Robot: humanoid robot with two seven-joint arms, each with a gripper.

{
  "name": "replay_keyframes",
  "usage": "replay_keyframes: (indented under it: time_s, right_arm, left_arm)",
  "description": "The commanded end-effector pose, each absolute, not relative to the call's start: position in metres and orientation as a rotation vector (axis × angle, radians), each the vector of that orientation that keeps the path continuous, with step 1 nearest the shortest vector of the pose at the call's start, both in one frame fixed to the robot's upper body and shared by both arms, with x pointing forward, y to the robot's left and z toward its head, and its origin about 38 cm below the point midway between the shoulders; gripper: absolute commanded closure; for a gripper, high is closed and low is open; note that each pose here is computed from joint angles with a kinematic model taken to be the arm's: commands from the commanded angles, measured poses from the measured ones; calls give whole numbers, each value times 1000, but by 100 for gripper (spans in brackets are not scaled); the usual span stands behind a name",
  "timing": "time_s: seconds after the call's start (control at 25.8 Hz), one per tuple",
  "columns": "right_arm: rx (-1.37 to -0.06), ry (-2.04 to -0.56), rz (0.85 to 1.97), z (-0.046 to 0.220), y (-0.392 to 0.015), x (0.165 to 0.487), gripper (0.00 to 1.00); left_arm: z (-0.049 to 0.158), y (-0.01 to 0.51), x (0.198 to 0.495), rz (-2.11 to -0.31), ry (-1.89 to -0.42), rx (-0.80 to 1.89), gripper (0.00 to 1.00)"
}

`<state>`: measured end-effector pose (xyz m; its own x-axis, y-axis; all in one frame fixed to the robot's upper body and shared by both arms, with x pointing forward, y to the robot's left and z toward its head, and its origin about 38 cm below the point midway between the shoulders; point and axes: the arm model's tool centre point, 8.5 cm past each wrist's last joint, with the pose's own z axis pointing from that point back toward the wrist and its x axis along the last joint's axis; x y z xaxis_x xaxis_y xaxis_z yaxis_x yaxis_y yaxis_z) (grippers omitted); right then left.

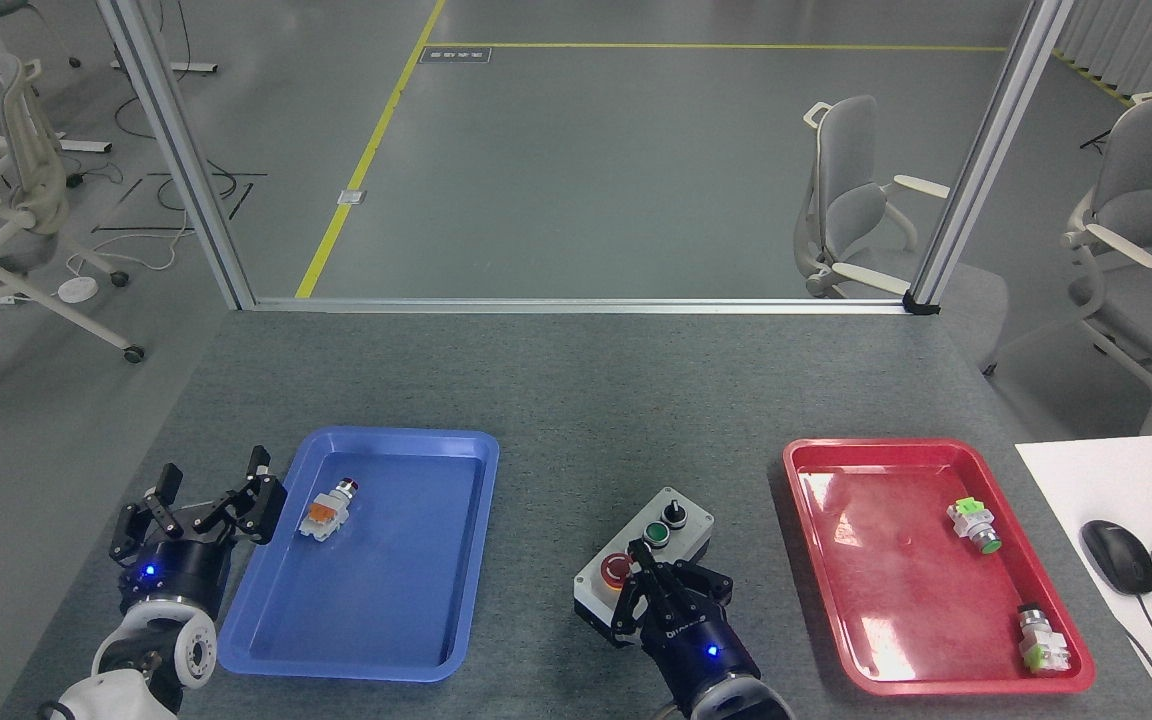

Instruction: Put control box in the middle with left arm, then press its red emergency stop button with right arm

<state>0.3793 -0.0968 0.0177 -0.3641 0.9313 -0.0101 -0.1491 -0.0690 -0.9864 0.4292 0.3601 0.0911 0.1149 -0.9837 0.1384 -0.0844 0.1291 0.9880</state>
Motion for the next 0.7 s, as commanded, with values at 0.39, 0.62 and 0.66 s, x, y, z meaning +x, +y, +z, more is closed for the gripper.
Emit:
replay_keyframes:
  time_s: [0.39, 0.62, 0.66]
  right_arm:
    - [-1105, -1234, 1353, 40, -170, 382, 0]
    - [-1200, -1146, 1292, 43, -215, 381, 0]
    - [-1223, -1141, 1285, 45, -221, 381, 0]
  left_arm:
    - [59, 325, 419, -1008, -1233, 1120, 1]
    - [51, 302, 419, -1035, -1243, 1091, 1]
    - [51, 302, 419, -1031, -1247, 1094, 1]
